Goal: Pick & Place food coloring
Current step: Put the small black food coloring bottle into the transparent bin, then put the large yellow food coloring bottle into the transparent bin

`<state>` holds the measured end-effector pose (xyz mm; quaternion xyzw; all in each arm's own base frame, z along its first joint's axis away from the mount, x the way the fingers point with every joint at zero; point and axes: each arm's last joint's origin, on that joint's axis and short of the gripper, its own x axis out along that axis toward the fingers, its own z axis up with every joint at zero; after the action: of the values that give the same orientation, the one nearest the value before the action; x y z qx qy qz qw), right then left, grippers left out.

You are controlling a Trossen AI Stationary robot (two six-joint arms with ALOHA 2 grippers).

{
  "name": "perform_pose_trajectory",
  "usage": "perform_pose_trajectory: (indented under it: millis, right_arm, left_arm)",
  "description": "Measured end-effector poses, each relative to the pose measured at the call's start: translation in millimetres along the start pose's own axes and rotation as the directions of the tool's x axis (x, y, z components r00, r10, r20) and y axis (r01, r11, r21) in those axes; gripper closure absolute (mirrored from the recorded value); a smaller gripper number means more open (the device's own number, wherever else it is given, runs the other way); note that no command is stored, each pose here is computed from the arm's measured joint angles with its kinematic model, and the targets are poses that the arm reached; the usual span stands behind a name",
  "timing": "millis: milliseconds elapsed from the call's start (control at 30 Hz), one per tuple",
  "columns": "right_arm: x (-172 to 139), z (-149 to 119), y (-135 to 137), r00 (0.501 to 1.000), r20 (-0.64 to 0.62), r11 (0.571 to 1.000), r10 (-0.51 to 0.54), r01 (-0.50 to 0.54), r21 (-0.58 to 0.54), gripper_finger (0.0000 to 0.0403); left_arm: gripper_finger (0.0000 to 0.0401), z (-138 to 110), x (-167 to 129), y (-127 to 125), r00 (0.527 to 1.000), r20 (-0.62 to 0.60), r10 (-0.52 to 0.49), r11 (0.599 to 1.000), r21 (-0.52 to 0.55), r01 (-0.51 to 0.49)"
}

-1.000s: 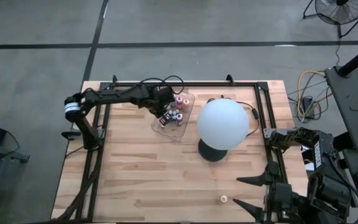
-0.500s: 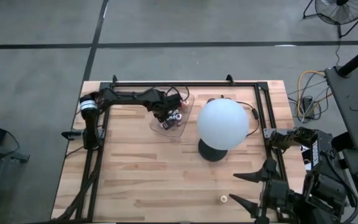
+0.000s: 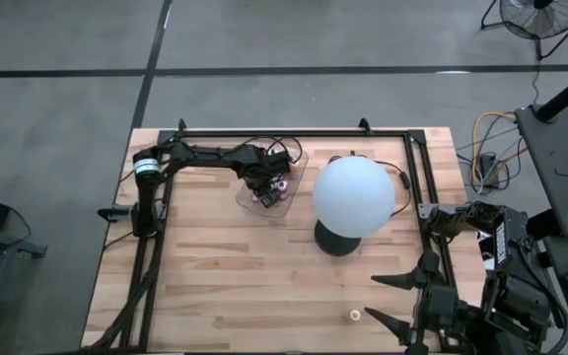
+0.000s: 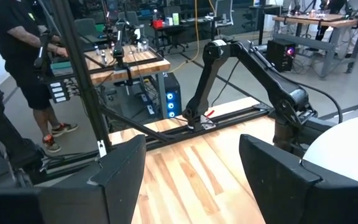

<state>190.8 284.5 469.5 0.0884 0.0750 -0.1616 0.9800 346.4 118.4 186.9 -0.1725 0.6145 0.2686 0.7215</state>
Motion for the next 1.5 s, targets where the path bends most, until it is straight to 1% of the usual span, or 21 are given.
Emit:
perform_pose_trajectory:
  millis: [300,500,633,767,1000,1167,1300,1433,1467,1500]
  right_arm:
    - [-0.3,0.0,-1.1,1.000,-0.007,1.000,0.002,-0.003,-0.003,0.0152]
    - [-1.9,4.1,-5.1,1.000,-0.006,1.000,0.005,-0.005,0.005,0.0153]
    - [-3.7,8.4,-9.4,1.000,-0.017,1.000,0.018,-0.018,0.014,0.0154]
    - [-5.0,11.3,-12.1,1.000,-0.016,1.000,0.021,-0.021,0.009,0.0151]
    - [-5.7,11.7,-12.6,0.999,-0.020,1.000,0.026,-0.026,-0.002,0.0152]
    - [-8.4,9.7,-11.4,0.996,-0.059,0.998,0.064,-0.063,0.014,0.0156]
    - [-14.2,3.0,-16.6,0.994,-0.094,0.997,0.059,-0.053,0.063,0.0151]
    - [-23.0,-7.1,-29.8,0.989,-0.149,0.993,0.024,-0.007,0.114,0.0133]
    - [-24.6,-9.7,-29.9,0.986,-0.164,0.991,0.028,-0.006,0.133,0.0127]
    - [-24.9,-12.6,-28.7,0.984,-0.177,0.992,0.034,-0.011,0.126,0.0121]
  left_arm:
    - [0.0286,3.9,-5.6,-0.5,1.000,0.022,-0.007,1.000,-0.010,0.008]
    - [0.0235,7.6,-14.6,-0.3,1.000,0.022,-0.007,0.998,-0.062,0.009]
    - [0.0200,10.9,-28.7,-1.2,1.000,0.009,-0.018,0.999,-0.047,0.019]
    - [0.0176,16.3,-53.9,-3.4,0.999,0.030,-0.035,0.999,-0.024,0.036]
    - [0.0172,26.3,-105.9,-7.2,0.993,0.102,-0.061,0.998,-0.012,0.063]
    - [0.0172,26.4,-139.8,-15.3,0.981,0.168,-0.095,0.995,-0.011,0.098]
    - [0.0172,18.1,-167.8,-28.8,0.962,0.233,-0.139,0.990,0.017,0.139]
    - [0.0172,1.7,-192.3,-42.2,0.941,0.281,-0.187,0.982,0.049,0.180]
    - [0.0172,-4.1,-196.5,-44.8,0.941,0.284,-0.184,0.983,0.048,0.178]
    - [0.0172,-8.9,-199.4,-48.4,0.941,0.285,-0.184,0.983,0.046,0.178]
